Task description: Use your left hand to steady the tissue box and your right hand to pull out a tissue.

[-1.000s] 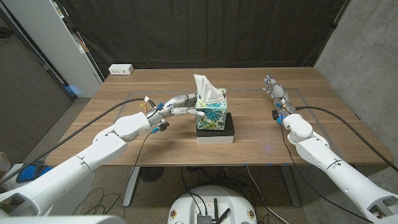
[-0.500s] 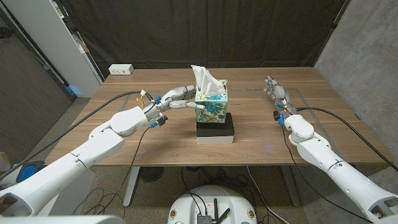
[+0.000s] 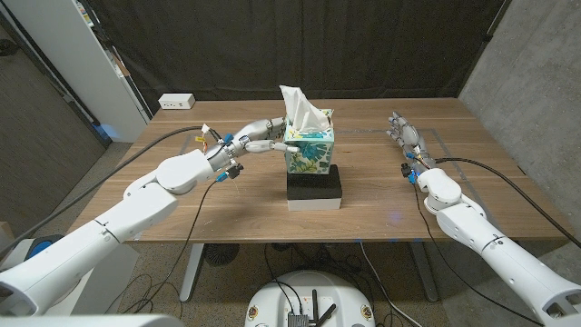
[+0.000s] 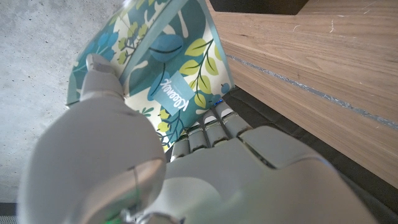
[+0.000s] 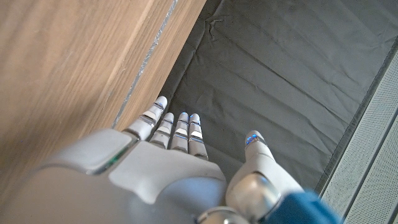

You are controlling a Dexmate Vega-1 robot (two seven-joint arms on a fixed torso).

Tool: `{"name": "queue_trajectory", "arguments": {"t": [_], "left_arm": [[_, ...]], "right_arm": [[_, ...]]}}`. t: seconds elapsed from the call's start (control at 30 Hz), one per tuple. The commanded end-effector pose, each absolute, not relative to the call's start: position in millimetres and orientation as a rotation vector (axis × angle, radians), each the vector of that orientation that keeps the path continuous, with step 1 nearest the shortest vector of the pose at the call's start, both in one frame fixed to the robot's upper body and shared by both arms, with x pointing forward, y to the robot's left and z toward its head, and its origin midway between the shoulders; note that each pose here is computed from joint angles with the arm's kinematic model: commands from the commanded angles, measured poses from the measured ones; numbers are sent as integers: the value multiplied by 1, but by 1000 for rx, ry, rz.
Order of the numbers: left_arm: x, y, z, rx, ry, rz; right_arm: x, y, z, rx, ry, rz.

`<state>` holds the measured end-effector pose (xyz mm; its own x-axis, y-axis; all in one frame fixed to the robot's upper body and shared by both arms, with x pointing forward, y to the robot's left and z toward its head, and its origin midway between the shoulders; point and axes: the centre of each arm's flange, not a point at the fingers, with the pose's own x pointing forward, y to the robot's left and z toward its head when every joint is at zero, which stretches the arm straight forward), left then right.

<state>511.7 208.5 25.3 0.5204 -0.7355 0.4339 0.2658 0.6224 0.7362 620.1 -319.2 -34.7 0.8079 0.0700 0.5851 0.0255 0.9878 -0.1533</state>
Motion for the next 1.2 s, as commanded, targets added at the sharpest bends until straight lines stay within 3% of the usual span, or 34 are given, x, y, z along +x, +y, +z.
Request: {"name": "queue_trajectory", "arguments": {"t": [0.03,1.2], "left_arm": [[507,210,26,653,-808,-644],[511,212,24,657,-794,-643]], "right_arm": [[616,-322,-36,-150,-631,26],[561,-323,-74,-24,-673,50]]}}
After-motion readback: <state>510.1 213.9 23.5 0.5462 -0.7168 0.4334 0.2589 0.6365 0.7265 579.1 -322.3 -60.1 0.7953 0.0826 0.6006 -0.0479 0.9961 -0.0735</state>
